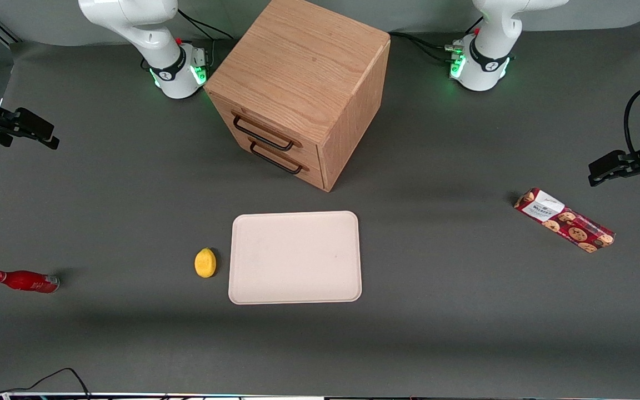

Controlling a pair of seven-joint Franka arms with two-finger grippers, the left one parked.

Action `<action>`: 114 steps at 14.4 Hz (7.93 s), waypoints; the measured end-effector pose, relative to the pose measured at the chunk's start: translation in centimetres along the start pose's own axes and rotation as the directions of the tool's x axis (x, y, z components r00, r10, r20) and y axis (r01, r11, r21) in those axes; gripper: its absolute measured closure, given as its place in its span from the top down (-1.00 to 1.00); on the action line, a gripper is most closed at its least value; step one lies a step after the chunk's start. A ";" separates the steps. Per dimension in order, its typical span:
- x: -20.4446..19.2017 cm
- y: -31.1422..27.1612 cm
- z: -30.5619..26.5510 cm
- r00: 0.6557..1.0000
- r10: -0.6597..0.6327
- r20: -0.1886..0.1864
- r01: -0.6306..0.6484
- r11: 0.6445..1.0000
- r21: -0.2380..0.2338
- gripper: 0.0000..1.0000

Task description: Open upper drawer

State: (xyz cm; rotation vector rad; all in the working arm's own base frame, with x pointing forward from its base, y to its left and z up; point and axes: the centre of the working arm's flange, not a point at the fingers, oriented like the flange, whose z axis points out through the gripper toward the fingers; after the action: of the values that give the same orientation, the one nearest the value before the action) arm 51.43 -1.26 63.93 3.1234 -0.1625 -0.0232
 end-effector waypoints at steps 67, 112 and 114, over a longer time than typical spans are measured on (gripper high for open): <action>-6.4 -32.6 26.0 0.515 -0.854 0.068 0.751 0.488 0.445 1.00; 14.1 -18.4 17.6 0.508 -0.861 -0.027 0.838 0.487 0.247 1.00; 13.0 -17.8 12.2 0.513 -0.857 -0.042 0.844 0.495 0.208 1.00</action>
State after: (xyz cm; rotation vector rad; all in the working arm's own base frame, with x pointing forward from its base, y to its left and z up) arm 65.98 14.96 51.30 2.9861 1.4980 -0.1281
